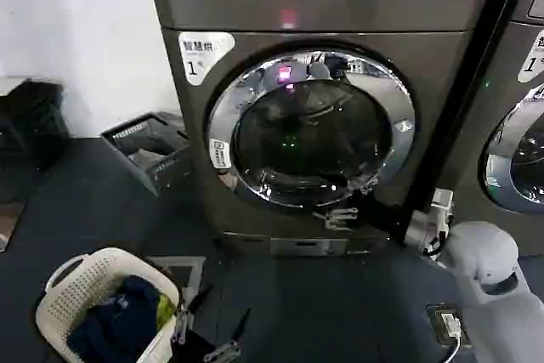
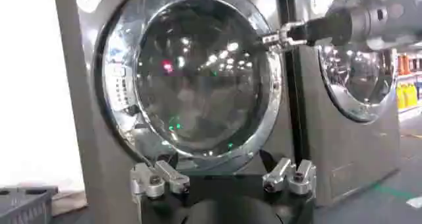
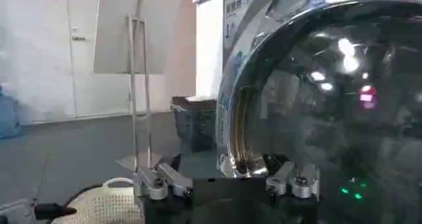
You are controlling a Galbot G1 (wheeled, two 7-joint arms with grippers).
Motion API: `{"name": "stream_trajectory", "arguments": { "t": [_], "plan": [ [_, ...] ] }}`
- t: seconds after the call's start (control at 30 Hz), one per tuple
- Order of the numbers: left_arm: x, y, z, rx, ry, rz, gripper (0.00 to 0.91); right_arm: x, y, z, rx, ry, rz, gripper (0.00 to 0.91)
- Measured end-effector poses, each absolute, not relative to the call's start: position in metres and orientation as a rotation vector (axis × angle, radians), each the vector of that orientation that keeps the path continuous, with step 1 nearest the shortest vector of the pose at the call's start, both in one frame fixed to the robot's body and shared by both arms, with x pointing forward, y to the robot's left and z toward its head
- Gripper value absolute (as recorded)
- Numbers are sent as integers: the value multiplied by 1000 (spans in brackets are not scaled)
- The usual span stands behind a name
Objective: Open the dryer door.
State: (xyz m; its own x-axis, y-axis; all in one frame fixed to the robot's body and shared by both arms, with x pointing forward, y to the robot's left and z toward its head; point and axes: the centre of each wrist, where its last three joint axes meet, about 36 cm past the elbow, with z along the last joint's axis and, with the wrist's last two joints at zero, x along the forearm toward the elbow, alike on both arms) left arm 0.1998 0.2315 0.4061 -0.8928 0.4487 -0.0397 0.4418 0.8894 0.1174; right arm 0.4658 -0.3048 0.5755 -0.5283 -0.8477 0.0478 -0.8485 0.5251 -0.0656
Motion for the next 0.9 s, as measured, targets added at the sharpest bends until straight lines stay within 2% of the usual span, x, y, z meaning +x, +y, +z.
{"name": "stream_trajectory", "arguments": {
  "t": [0.47,0.9],
  "plan": [
    [205,234,413,629,3014,72,907,524,-283,551,1530,-2777,286,907],
    [210,238,416,595,3031,75,907,576,-247,532,1553,-2782,273,907]
  ]
}}
